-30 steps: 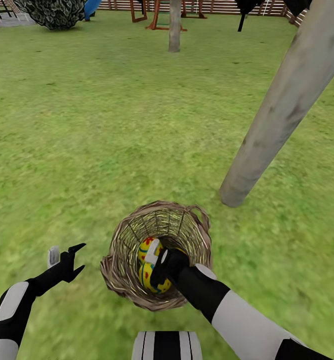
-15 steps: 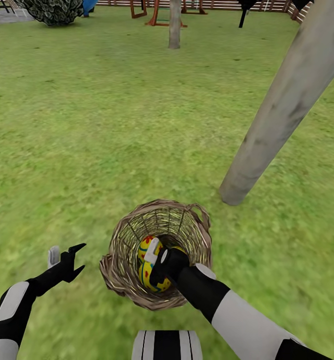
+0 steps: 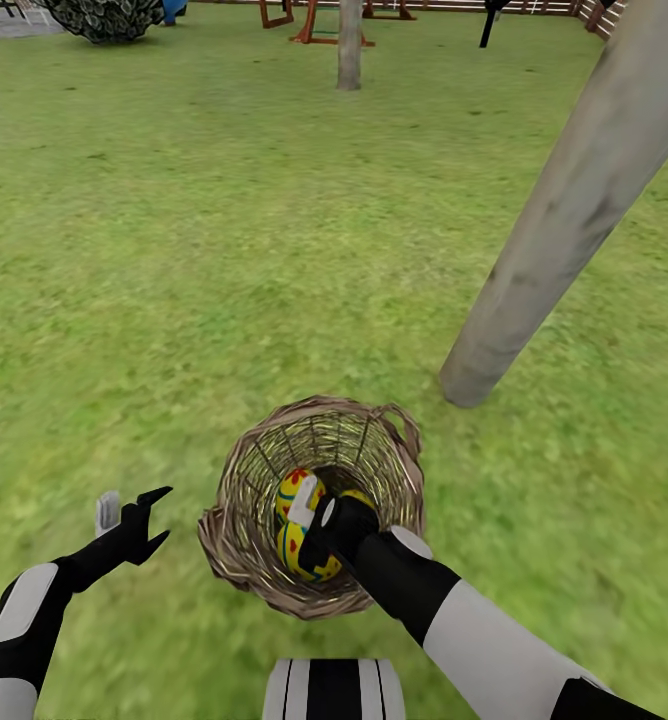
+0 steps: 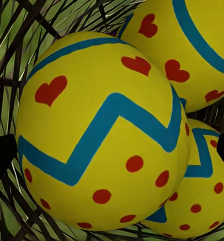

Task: Take the three Easter eggs out of the wicker basket on the lawn in the garden, then place them on the lawn next to a single tree (choose any tree) so that all three eggs are next to the same tree and none are left in the basket.

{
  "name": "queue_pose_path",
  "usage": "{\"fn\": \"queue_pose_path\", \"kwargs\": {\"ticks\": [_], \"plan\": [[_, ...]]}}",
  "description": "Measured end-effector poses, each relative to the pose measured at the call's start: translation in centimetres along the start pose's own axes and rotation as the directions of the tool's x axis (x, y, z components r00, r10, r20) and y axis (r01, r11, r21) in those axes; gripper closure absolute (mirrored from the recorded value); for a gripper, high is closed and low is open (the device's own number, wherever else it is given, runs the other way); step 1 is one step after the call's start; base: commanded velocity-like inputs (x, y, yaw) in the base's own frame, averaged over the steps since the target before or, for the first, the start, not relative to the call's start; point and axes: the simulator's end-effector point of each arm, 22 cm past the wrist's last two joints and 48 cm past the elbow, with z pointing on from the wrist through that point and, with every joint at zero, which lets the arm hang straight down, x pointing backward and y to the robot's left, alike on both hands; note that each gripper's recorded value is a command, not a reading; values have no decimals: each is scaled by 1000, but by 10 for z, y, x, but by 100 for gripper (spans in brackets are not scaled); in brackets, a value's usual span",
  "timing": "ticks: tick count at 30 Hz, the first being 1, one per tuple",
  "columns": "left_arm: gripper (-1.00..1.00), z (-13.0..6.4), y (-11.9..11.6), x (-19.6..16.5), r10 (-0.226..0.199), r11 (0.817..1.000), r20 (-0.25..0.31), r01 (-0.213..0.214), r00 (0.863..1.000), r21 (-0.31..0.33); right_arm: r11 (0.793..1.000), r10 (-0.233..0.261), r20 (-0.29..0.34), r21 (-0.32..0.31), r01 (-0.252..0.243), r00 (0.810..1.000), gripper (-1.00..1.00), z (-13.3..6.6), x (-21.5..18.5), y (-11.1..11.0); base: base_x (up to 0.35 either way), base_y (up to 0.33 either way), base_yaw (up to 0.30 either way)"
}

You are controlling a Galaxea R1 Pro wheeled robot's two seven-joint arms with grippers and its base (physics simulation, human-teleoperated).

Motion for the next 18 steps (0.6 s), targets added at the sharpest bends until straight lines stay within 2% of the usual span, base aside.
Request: {"fn": "queue_pose_path", "kwargs": {"ticks": [18], "plan": [[-100,7,21,0,-10,999,-4,10,1000,-36,999,9,-15,-31,-10,1000,-100,16,9,8,0,0,0]]}}
